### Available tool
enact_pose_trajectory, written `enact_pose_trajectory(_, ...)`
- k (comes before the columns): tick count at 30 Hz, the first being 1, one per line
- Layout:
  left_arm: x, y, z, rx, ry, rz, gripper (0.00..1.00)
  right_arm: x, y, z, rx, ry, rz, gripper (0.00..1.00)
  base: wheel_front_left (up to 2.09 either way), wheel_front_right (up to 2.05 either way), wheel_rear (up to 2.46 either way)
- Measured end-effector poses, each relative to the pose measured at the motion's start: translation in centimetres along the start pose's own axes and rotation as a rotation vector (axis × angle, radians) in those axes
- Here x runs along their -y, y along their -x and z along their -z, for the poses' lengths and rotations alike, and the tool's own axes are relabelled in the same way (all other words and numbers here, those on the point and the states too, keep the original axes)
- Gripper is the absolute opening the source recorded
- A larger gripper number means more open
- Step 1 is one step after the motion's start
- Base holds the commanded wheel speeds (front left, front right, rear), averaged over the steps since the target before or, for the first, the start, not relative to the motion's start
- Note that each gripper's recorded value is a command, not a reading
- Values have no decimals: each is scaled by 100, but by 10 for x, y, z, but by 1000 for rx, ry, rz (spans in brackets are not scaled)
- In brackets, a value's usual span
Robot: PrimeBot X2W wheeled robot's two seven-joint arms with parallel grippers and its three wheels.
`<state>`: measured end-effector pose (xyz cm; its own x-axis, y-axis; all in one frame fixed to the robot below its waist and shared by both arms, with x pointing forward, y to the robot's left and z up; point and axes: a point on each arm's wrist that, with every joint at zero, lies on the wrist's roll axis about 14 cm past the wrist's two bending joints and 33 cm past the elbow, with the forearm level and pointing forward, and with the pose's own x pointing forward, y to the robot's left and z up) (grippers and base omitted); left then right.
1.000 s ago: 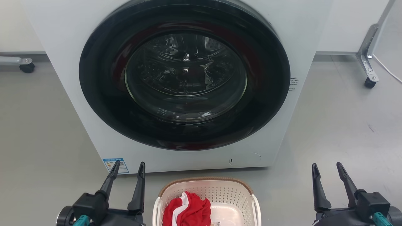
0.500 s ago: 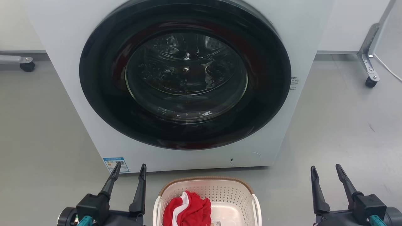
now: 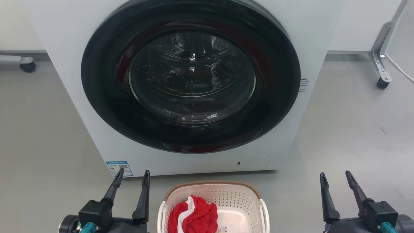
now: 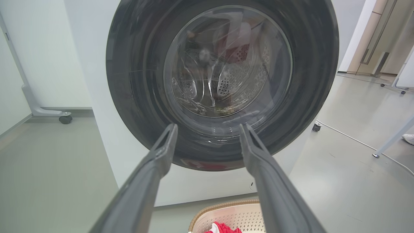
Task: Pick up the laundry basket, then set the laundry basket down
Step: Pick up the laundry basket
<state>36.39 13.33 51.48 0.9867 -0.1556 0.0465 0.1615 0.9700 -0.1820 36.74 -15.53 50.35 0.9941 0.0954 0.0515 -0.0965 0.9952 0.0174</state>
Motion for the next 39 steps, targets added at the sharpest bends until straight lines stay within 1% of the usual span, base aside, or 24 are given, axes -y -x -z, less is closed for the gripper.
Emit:
enact_pose_trajectory(10, -4, -7, 16, -48, 12, -13, 100, -1, -6, 20, -58, -13, -7, 100, 0, 0, 0)
enact_pose_trajectory(18, -7, -28, 35, -106, 35, -21, 100, 0, -28, 39, -105, -19, -15, 100, 0, 0, 0)
enact_pose_trajectory(28, -17, -60, 74, -214, 37, -18, 100, -1, -54, 79, -201, -32, -23, 100, 0, 0, 0)
enact_pose_trajectory(39, -28, -94, 137, -371, 58, -30, 100, -4, -94, 127, -300, -43, -47, 100, 0, 0, 0)
